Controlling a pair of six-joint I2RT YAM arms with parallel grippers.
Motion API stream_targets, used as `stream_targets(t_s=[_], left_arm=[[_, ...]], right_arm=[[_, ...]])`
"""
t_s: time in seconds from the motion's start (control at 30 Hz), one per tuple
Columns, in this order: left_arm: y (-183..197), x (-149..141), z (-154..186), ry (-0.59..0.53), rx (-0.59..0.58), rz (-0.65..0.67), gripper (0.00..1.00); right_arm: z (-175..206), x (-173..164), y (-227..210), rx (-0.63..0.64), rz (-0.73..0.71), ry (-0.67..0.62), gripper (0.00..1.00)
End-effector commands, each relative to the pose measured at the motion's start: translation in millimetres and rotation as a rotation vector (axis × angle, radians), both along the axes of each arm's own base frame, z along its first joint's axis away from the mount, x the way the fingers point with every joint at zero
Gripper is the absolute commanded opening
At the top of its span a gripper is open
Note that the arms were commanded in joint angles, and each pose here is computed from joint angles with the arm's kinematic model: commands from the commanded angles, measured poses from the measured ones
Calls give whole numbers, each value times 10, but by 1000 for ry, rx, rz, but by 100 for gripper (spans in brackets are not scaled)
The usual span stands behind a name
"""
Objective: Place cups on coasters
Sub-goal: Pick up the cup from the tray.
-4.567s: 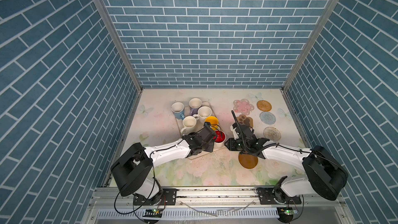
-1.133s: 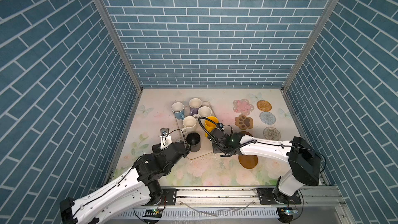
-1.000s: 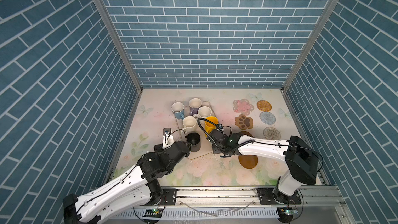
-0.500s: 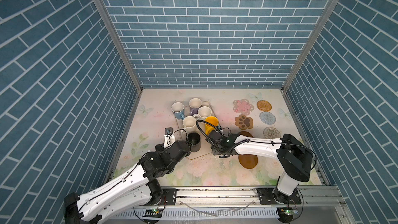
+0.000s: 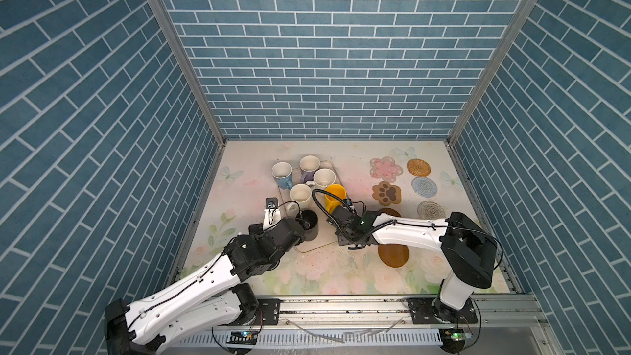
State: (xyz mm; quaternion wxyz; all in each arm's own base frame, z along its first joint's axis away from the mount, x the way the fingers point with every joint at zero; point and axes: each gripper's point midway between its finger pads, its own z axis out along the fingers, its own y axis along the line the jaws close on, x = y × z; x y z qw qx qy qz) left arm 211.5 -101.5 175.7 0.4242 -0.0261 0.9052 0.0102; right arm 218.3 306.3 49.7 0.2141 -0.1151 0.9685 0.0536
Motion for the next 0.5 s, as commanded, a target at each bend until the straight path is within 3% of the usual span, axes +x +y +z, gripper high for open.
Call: stream_targets(t_s=[0.0,0.47], left_arm=[[-61,-3,81,-2,-4,-62,99],[-195,11,461,-12,-20,-139,99]], right_arm=[[327,96,-3,31,14,-69,0],[909,139,-319,110,0,-165,0]])
